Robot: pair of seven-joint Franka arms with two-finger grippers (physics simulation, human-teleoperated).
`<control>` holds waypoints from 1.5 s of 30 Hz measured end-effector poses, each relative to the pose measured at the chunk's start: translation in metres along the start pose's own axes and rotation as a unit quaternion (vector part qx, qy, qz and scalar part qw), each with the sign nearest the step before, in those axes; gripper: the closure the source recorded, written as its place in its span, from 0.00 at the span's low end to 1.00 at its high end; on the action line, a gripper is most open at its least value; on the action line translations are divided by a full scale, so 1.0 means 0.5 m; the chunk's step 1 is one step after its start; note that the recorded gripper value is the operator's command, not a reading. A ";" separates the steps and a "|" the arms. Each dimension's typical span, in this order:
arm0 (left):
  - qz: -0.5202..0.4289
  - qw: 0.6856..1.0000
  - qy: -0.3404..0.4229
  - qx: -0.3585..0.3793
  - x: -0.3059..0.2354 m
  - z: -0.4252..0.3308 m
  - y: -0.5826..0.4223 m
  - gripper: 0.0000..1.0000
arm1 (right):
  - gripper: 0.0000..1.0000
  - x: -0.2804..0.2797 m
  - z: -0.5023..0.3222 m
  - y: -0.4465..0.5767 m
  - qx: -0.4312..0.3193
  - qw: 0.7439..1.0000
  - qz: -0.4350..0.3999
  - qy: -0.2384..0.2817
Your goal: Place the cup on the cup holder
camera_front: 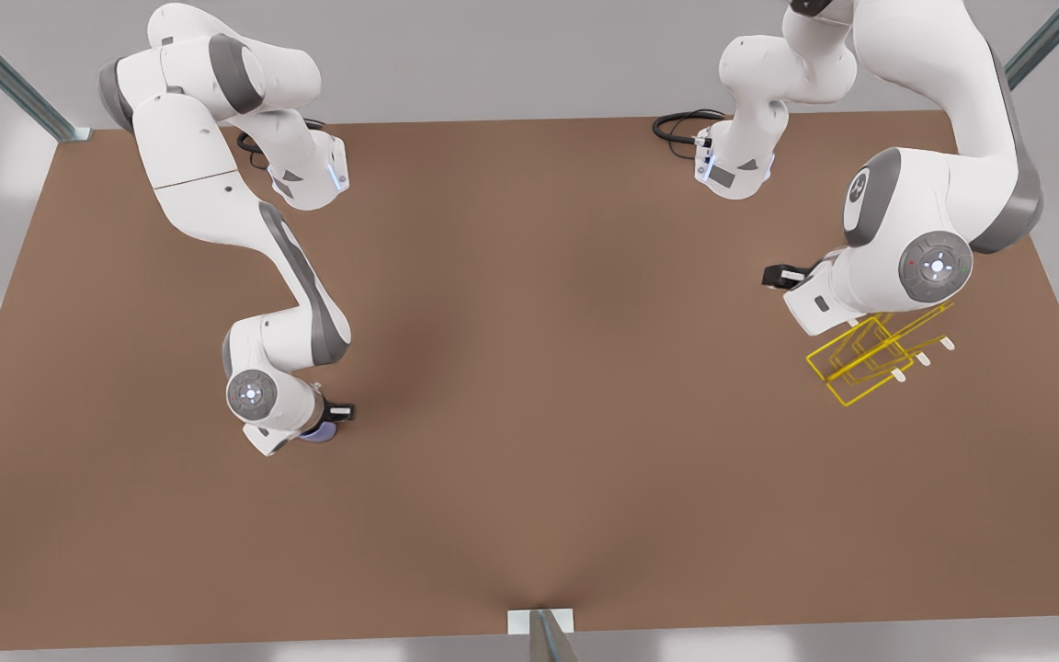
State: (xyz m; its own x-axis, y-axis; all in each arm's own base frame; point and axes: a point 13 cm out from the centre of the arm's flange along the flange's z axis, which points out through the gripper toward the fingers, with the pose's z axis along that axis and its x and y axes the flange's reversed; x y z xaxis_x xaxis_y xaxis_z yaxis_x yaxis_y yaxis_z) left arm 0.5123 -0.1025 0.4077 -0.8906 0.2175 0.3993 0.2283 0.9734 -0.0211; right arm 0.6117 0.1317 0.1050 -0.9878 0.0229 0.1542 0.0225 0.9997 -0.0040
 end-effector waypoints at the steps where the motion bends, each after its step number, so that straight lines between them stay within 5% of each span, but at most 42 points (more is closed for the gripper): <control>1: 0.000 1.000 0.000 0.000 0.000 0.000 0.000 0.00 | 0.74 -0.001 -0.001 0.001 -0.003 1.000 0.000 -0.001; 12: 0.000 1.000 0.009 0.002 -0.006 0.012 -0.001 0.00 | 0.79 -0.017 -0.073 0.027 -0.008 1.000 -0.007 -0.030; 17: 0.000 1.000 0.011 0.002 -0.003 0.013 -0.002 0.00 | 0.79 -0.030 -0.172 0.211 -0.120 0.992 0.019 -0.043; 26: 0.001 1.000 0.018 0.002 0.001 0.017 -0.007 0.00 | 0.79 -0.008 -0.333 0.712 -0.416 0.904 0.086 0.040; 34: 0.001 1.000 0.021 0.003 0.002 0.019 -0.008 0.00 | 0.79 0.133 -0.325 1.149 -0.571 0.796 0.129 0.152; 38: 0.001 1.000 0.022 0.003 0.004 0.019 -0.008 0.00 | 0.79 0.196 -0.197 1.250 -0.576 0.783 0.162 0.171; 45: 0.001 1.000 0.027 0.002 0.004 0.024 -0.008 0.00 | 0.79 0.212 -0.052 1.272 -0.548 0.799 0.197 0.151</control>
State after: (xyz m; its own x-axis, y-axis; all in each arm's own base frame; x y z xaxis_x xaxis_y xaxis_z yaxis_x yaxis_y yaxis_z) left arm 0.5050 -0.1050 0.3974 -0.8679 0.2154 0.4477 0.2280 0.9733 -0.0263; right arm 0.5253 0.7700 0.1444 -0.7929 0.1693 0.5853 0.6065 0.3122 0.7313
